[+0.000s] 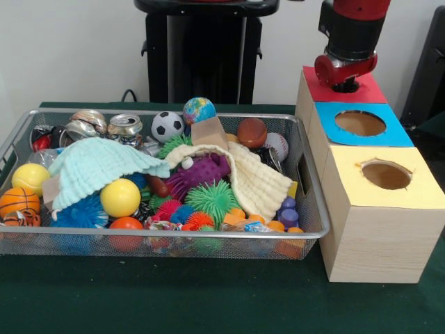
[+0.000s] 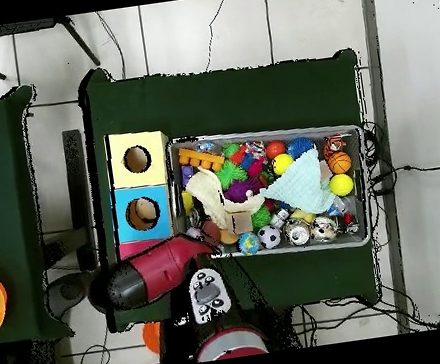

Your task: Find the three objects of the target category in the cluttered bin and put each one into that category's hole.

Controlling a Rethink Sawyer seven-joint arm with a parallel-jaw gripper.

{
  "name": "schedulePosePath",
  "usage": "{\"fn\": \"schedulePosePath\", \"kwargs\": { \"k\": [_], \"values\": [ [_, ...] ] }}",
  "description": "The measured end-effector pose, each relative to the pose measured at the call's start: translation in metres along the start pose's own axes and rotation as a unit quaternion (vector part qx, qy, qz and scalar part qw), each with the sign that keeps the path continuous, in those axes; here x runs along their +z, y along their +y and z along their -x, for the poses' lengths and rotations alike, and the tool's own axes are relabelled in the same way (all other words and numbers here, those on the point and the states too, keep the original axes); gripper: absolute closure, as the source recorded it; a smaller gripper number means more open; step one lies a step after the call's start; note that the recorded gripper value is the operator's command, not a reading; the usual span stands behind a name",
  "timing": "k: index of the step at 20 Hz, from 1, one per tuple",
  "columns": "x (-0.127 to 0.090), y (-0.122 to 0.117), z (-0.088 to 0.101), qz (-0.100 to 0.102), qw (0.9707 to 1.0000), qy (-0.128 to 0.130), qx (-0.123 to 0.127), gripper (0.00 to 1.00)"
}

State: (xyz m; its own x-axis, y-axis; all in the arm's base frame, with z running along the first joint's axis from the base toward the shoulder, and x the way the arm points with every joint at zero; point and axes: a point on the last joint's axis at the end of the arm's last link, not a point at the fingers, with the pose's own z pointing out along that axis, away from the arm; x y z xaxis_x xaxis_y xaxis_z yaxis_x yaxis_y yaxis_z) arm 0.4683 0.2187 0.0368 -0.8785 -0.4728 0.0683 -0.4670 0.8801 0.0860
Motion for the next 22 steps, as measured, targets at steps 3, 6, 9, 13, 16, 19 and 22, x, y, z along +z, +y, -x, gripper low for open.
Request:
{"fn": "schedulePosePath", "kwargs": {
  "k": [3, 6, 9, 13, 16, 19, 22],
  "values": [
    [0.009, 0.002, -0.001, 0.002, 1.0000, -0.008, 0.000, 1.00],
    [0.006, 0.001, 0.000, -0.001, 0.9999, -0.014, 0.000, 1.00],
    [0.001, 0.001, 0.001, -0.006, 0.9998, -0.017, -0.001, 1.00],
    [-0.007, 0.003, 0.003, -0.011, 0.9998, -0.017, -0.004, 1.00],
    [-0.012, 0.005, 0.004, -0.014, 0.9998, -0.016, -0.007, 1.00],
    [-0.020, 0.009, 0.005, -0.018, 0.9998, -0.011, -0.009, 1.00],
    [-0.028, 0.010, 0.002, -0.020, 0.9998, 0.003, -0.009, 1.00]
  ]
}}
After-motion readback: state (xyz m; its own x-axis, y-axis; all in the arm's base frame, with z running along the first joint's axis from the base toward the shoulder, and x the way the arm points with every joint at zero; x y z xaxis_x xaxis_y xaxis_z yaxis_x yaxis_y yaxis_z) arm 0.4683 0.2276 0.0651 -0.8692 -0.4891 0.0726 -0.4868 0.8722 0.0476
